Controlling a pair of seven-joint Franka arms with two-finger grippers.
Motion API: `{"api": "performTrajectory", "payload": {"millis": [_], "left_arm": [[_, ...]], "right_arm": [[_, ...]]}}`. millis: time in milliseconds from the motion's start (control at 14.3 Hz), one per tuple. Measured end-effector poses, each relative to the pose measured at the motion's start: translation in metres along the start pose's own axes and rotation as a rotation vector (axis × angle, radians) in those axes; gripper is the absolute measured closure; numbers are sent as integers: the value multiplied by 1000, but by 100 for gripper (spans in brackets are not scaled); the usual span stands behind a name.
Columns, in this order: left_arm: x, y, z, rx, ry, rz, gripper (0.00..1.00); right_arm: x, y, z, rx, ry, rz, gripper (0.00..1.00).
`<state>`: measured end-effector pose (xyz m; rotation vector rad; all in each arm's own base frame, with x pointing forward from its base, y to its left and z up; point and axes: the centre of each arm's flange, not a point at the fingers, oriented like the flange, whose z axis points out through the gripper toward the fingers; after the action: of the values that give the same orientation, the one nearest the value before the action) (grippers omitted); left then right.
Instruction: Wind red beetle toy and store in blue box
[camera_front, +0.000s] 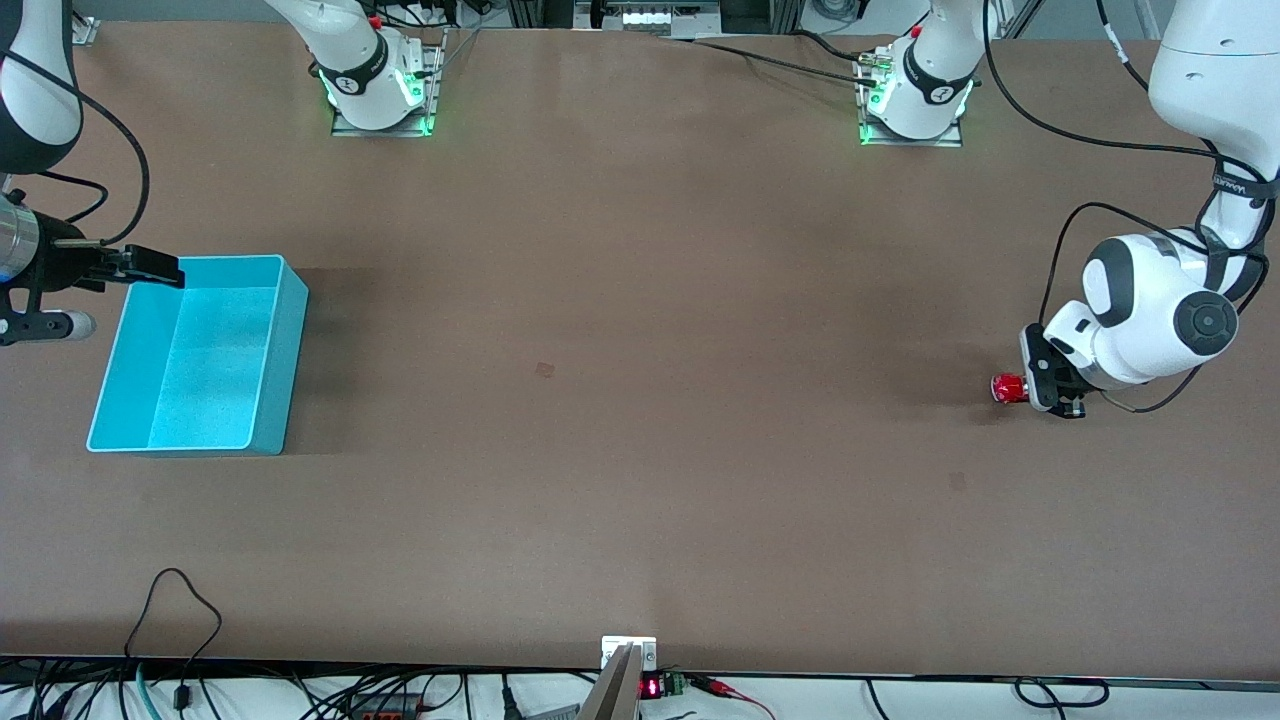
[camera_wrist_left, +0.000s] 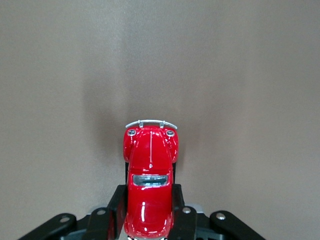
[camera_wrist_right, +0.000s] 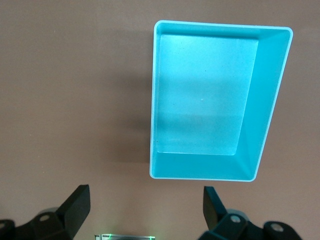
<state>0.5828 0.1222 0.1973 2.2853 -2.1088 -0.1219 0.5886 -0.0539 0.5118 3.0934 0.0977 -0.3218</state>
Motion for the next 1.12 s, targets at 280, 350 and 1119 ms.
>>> {"api": "performTrajectory", "payload": {"millis": [280,350,1119], "left_arm": [[1,-4,-4,20,0,8,37],[5,-7,-10,31,1,16,27],[84,-18,-159,-82,-21,-136,0]], "right_arm": [[0,0,0,0,0,-2,0],[0,0,0,0,0,-2,0],[0,0,0,0,0,-4,0]]}}
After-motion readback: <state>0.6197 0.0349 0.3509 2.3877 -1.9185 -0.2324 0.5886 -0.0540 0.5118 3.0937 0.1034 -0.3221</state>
